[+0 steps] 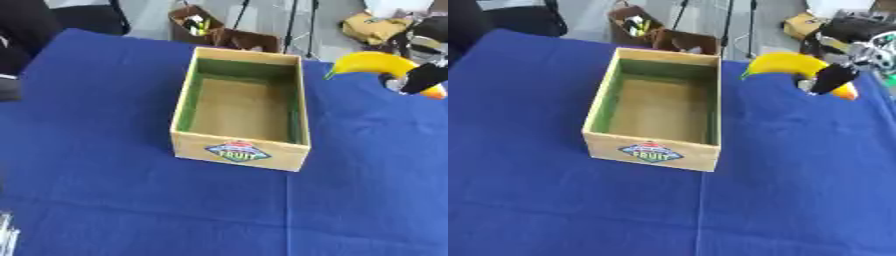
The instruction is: Pick up objects on the table and place them in the box.
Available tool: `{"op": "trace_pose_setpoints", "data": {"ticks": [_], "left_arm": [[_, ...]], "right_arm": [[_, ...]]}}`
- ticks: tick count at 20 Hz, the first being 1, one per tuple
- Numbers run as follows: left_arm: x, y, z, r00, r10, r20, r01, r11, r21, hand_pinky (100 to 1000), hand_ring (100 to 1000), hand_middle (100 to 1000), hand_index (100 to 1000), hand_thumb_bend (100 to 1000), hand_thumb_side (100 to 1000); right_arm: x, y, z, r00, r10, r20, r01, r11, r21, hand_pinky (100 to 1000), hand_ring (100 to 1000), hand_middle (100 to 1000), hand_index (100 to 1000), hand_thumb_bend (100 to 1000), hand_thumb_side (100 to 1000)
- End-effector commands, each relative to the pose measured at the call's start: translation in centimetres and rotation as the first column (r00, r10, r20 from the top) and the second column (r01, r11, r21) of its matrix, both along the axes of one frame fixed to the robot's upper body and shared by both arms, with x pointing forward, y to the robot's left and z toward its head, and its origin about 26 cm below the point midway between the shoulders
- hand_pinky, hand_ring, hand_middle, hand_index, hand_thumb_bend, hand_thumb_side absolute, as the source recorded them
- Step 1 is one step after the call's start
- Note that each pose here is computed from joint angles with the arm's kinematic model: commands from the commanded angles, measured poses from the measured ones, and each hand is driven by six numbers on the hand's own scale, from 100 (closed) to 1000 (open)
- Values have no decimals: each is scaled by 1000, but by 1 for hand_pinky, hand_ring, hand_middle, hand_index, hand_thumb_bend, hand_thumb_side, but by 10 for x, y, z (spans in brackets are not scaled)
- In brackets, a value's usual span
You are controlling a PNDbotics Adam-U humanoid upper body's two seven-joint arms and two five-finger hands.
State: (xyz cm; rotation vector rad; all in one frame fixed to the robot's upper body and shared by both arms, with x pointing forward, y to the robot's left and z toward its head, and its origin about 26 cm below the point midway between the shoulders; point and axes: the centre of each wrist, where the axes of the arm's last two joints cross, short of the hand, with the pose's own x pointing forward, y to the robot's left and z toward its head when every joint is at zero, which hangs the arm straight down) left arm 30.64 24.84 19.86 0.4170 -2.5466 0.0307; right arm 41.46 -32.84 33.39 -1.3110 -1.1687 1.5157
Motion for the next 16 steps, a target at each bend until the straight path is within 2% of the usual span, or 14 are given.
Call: {"op": "trace_pose_setpoints", "data": {"ticks": [1,3,4,5,16], "left_arm": [[-2,2,8,1000,-4,26,3,1000,22,595,602,714,831,286,881],[-2,2,9,1000,-5,26,5,1000,23,595,602,714,831,286,880],[-2,2,9,1000,-5,26,5,1000,24,595,603,714,831,286,880],[-2,1,9,1000,-5,27,4,1000,24,595,602,714,831,286,879],[-2,0,10,999,-11,31,11,1000,22,595,600,713,829,287,876]], "right_arm": [[-5,5,19,999,20,48,-20,1000,-13,862,883,470,555,100,373],[-3,11,22,998,36,53,-35,999,-12,862,883,469,554,100,376],[-3,13,23,998,41,54,-40,999,-12,862,883,469,553,100,551],[-2,15,23,997,48,56,-47,999,-11,862,883,468,553,100,380],[2,32,33,992,87,86,-88,996,6,863,880,460,546,100,388]]}}
